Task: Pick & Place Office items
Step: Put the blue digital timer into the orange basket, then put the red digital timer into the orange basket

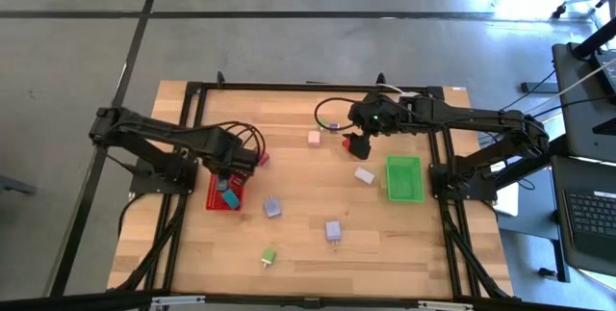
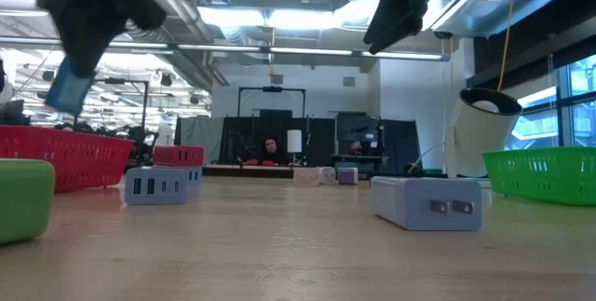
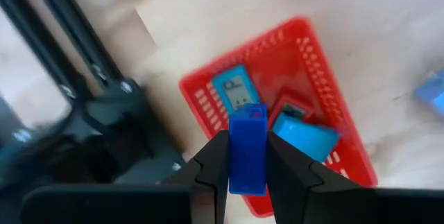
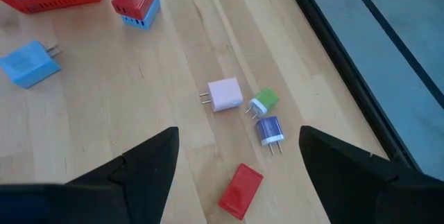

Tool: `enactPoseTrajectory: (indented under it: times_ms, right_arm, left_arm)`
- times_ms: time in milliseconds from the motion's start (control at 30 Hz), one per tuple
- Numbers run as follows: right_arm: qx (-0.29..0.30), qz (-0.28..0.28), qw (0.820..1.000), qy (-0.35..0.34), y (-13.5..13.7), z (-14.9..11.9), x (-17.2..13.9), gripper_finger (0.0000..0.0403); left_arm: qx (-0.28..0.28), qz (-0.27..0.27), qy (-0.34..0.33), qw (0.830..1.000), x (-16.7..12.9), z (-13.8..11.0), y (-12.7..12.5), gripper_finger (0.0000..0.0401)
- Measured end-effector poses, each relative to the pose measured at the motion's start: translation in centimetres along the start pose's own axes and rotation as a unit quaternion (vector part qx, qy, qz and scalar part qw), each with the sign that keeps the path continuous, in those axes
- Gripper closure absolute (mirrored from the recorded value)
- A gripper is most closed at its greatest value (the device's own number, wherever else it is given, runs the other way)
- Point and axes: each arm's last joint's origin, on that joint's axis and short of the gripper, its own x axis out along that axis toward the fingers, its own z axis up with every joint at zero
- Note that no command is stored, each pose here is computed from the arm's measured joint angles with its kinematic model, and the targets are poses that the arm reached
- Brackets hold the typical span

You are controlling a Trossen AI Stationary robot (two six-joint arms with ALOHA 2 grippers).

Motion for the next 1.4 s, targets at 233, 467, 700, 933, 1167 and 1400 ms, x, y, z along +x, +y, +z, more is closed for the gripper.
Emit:
enactPoseTrajectory:
  times_ms: [233, 467, 700, 933, 1167, 1400]
  right_arm:
    - [0.0, 0.0, 1.0, 0.001, 0.0, 0.0, 0.0, 0.0103]
    - [-0.003, 0.0, 1.0, 0.0, 0.0, 0.0, 0.0, 0.0103]
    - [0.036, -0.004, 0.999, 0.001, -0.5, 0.0, 0.1, 0.0103]
    - [0.085, -0.015, 0.996, 0.023, -0.9, -0.2, 1.1, 0.0103]
    - [0.136, -0.04, 0.983, 0.118, -0.6, -1.4, 5.2, 0.0103]
    - [0.142, -0.069, 0.963, 0.217, 0.1, -3.3, 10.2, 0.0103]
  left_arm:
    - [-0.026, -0.08, -0.018, 0.996, 3.0, -0.2, 0.5, 0.0331]
    - [-0.037, -0.06, -0.03, 0.997, 5.7, -0.5, 0.9, 0.0331]
    - [-0.014, -0.09, -0.059, 0.994, 5.8, -0.1, 0.2, 0.031]
    - [0.01, -0.118, -0.017, 0.993, 4.4, 0.0, 0.4, 0.0246]
    - [0.042, -0.184, -0.033, 0.981, 0.8, 1.2, 0.4, 0.0215]
    - [0.037, -0.23, -0.066, 0.97, -2.6, 2.0, 0.3, 0.0221]
